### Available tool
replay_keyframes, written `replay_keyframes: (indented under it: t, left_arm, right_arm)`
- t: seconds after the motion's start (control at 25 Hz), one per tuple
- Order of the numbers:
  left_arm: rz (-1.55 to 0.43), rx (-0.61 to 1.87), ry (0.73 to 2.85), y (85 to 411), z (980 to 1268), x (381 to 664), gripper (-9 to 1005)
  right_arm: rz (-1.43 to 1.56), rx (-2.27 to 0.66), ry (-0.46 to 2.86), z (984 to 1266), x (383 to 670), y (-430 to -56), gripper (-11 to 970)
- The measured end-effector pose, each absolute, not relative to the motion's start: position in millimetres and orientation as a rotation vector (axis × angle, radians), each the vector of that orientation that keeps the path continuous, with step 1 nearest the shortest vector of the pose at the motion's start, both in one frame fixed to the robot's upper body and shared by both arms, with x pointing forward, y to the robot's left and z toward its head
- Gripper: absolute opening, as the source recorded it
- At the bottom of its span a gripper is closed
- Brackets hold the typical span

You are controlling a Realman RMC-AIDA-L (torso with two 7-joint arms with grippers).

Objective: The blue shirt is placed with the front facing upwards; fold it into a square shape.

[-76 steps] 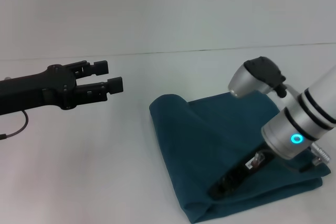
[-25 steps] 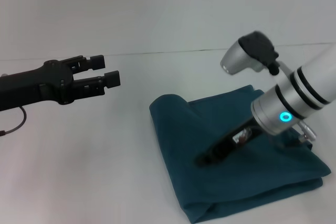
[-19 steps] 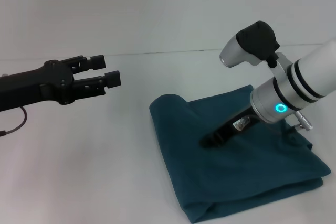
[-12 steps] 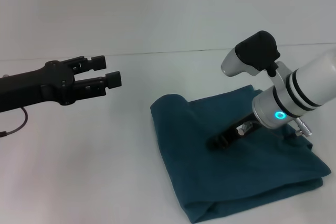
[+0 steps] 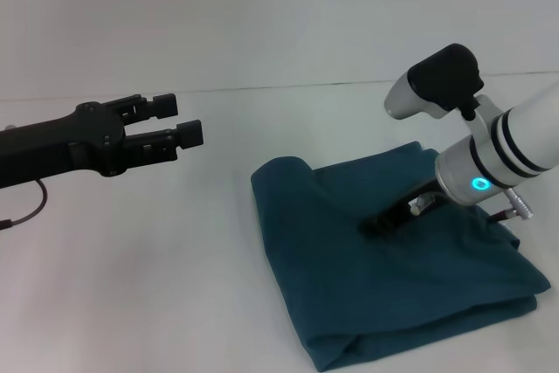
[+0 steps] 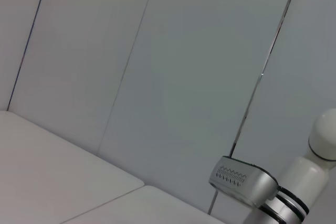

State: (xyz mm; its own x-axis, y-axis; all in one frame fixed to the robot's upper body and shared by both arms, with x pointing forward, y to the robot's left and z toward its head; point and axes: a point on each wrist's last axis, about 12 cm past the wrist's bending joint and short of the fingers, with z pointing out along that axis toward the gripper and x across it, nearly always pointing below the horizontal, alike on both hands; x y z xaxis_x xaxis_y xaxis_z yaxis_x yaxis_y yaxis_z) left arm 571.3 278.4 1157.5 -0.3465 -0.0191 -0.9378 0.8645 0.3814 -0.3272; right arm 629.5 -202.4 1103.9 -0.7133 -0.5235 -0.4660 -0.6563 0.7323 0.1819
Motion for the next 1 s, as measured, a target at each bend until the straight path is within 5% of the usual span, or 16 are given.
replay_keyframes:
  t: [0.44,1.0]
  left_arm:
    - [-1.133,0.753,1.661,278,1156,571,823]
    - [-1.134,0.751,1.66,278,1155,571,822]
  right_arm:
    - [0.507,-0.88,2.502,1127,636,-208,39]
    - [0.403,-0.823,2.554,1115,636,-228,39]
